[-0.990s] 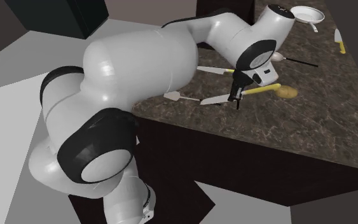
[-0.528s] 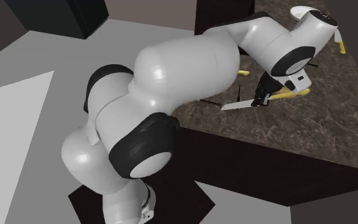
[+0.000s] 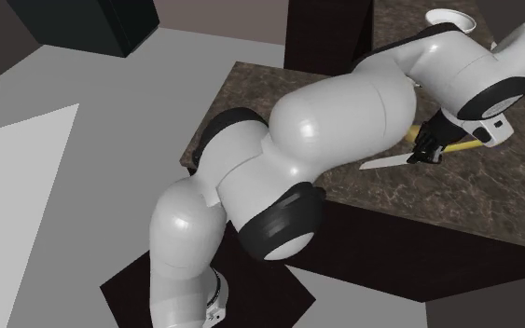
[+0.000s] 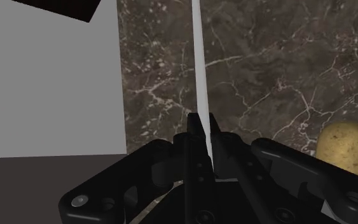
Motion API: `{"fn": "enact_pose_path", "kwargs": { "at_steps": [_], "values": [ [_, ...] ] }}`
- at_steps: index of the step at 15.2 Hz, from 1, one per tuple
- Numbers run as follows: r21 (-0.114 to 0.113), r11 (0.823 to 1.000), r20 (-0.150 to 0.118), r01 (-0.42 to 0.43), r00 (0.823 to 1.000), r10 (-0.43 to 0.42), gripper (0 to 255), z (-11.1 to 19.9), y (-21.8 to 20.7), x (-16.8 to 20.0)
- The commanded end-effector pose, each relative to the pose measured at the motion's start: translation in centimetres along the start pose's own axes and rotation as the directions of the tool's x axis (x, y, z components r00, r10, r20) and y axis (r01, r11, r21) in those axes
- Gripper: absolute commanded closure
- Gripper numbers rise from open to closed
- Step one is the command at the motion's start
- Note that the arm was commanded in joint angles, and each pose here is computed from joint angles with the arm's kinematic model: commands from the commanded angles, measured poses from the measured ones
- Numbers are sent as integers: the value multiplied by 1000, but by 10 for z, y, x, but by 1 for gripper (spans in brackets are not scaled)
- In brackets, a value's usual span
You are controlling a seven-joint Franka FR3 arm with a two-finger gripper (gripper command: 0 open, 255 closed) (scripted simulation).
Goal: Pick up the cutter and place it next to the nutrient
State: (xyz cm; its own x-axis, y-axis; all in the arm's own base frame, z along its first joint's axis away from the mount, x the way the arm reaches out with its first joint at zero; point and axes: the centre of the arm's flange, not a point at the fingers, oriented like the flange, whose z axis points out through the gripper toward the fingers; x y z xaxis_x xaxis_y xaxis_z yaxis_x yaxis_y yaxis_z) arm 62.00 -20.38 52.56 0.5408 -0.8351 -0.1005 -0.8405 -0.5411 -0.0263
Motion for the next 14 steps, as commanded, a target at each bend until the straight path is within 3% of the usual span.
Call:
{"fn": "enact_pose_path", "kwargs": {
  "at_steps": [1, 14],
  "values": [
    [-1, 1000, -1, 0, 1000, 0, 255, -6, 2, 34],
    [-1, 1000, -1, 0, 1000, 0, 255, 62, 3, 41]
  ]
}}
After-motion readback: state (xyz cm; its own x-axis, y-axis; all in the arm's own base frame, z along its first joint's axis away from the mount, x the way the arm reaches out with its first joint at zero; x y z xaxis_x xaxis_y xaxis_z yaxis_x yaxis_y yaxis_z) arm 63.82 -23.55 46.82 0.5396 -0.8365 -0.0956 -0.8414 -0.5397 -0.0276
